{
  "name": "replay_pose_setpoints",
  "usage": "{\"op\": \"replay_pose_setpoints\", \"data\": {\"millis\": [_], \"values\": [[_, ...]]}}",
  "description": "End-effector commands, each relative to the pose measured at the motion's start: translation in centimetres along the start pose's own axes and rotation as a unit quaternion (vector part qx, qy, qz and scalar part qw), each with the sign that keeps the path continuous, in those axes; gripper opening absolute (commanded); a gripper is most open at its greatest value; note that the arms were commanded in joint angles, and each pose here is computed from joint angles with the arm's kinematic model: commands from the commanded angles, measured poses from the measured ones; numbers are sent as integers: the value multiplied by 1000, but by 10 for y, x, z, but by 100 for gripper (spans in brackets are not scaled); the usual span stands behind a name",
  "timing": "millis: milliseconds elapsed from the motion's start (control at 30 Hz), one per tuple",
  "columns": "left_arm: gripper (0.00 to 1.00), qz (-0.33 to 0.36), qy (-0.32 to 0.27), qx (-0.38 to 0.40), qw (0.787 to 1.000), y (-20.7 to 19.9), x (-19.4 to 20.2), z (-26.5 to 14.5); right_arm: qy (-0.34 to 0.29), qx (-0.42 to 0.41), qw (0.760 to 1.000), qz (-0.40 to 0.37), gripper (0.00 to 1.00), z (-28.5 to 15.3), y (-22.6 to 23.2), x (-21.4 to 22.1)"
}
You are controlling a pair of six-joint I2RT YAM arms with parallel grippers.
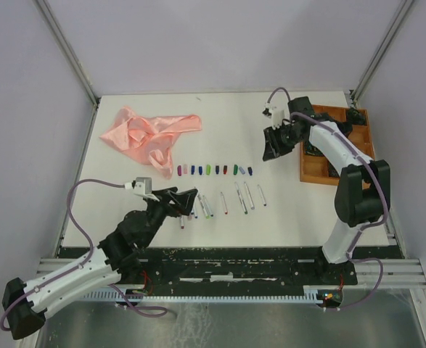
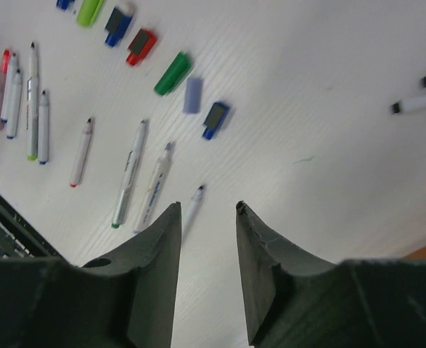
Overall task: Open the pen caps
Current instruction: Place the pen at the center of the board, then pick up the pen from the center of the board.
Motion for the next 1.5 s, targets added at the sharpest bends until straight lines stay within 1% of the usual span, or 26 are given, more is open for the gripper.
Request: {"op": "replay_pose_setpoints", "data": {"millis": [0,133,300,500,700,1033,1100,1267,1367,1467], "values": [[98,-29,-9,1,1000,2,0,-5,-31,12,999,-41,44,-13,-33,-53],[98,-37,-14,-1,999,6,2,-9,-53,71,995,-53,48,-13,-64,-89],[99,-39,-16,-3,999,8,4,-10,-75,122,988,-58,48,-7,-89,-127],[99,-38,-11,-3,999,7,7,-9,-95,164,981,-51,49,13,-118,-165],[99,-35,-9,-7,999,8,8,-7,-111,189,975,-39,49,37,-143,-186],[99,-26,-4,-16,1000,9,10,-2,-140,215,966,-12,45,60,-171,-203],[99,-25,-3,-17,1000,9,10,-1,-134,217,967,-8,45,70,-178,-200],[99,-22,0,-18,1000,8,12,1,-129,215,968,-4,42,81,-184,-198],[99,-21,1,-20,1000,8,13,2,-125,212,969,-3,40,86,-185,-195],[99,-20,1,-22,1000,9,13,2,-121,210,970,-1,32,90,-187,-192]]}}
Point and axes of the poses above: each gripper's point midway between its finger pads, its own z axis out along the fingers, its own y axis along the line the jaws close on, x = y × z, the point moved 1 cm from there along -z, back along the fingers, and after that the axes turned 15 degrees about z, right-handed, at the moved point
